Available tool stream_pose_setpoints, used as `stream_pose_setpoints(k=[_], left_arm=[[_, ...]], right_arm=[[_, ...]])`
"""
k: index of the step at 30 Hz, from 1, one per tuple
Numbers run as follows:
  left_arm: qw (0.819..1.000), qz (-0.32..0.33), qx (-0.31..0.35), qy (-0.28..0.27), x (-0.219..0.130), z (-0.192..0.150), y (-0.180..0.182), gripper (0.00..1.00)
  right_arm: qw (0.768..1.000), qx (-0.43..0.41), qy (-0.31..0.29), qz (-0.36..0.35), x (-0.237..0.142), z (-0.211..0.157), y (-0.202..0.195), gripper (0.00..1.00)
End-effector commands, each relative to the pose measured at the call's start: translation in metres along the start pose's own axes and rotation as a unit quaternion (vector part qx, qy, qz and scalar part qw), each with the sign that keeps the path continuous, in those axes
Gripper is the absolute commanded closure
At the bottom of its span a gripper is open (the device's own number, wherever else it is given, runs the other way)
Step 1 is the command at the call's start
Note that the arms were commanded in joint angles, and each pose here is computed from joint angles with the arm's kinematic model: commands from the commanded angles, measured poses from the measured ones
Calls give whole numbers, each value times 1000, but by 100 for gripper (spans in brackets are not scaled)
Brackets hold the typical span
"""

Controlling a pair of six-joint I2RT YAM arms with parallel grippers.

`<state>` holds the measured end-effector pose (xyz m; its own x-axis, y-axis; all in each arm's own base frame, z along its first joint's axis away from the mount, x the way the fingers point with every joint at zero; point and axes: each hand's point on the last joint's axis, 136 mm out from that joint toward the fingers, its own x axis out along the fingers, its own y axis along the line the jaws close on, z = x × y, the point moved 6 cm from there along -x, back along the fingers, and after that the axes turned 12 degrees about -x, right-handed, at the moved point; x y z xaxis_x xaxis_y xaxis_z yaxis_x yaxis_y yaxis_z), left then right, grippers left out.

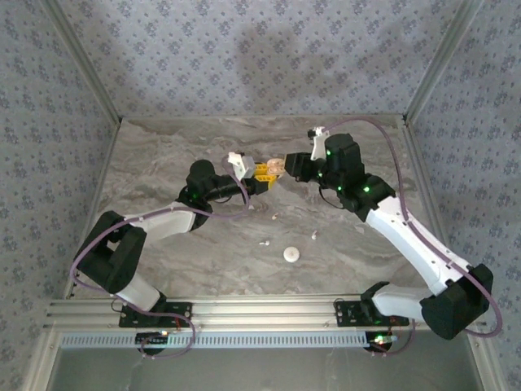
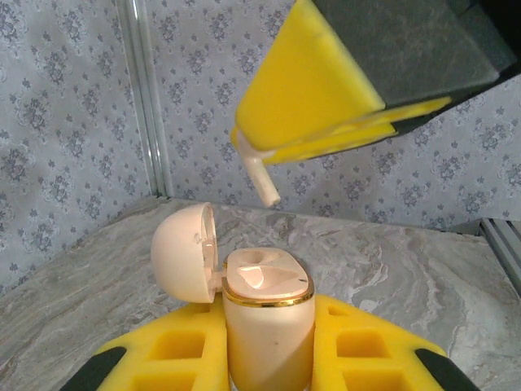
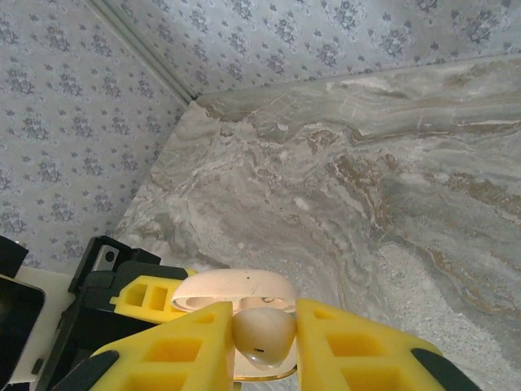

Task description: Insert wireless bluetooth earbuds into charging case

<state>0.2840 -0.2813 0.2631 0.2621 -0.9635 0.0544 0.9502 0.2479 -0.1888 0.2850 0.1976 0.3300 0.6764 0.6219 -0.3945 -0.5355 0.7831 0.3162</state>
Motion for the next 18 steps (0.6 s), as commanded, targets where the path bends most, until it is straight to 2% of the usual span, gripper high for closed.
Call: stream_pose_setpoints(k=[1, 18], left_arm=[[999, -16, 27, -34, 4, 25, -7, 86], [998, -14, 25, -51, 2, 34, -9, 86]], right_arm=[[1000, 2, -5, 21, 3, 2, 5, 74], [1000, 2, 12, 10, 11, -10, -1, 74]])
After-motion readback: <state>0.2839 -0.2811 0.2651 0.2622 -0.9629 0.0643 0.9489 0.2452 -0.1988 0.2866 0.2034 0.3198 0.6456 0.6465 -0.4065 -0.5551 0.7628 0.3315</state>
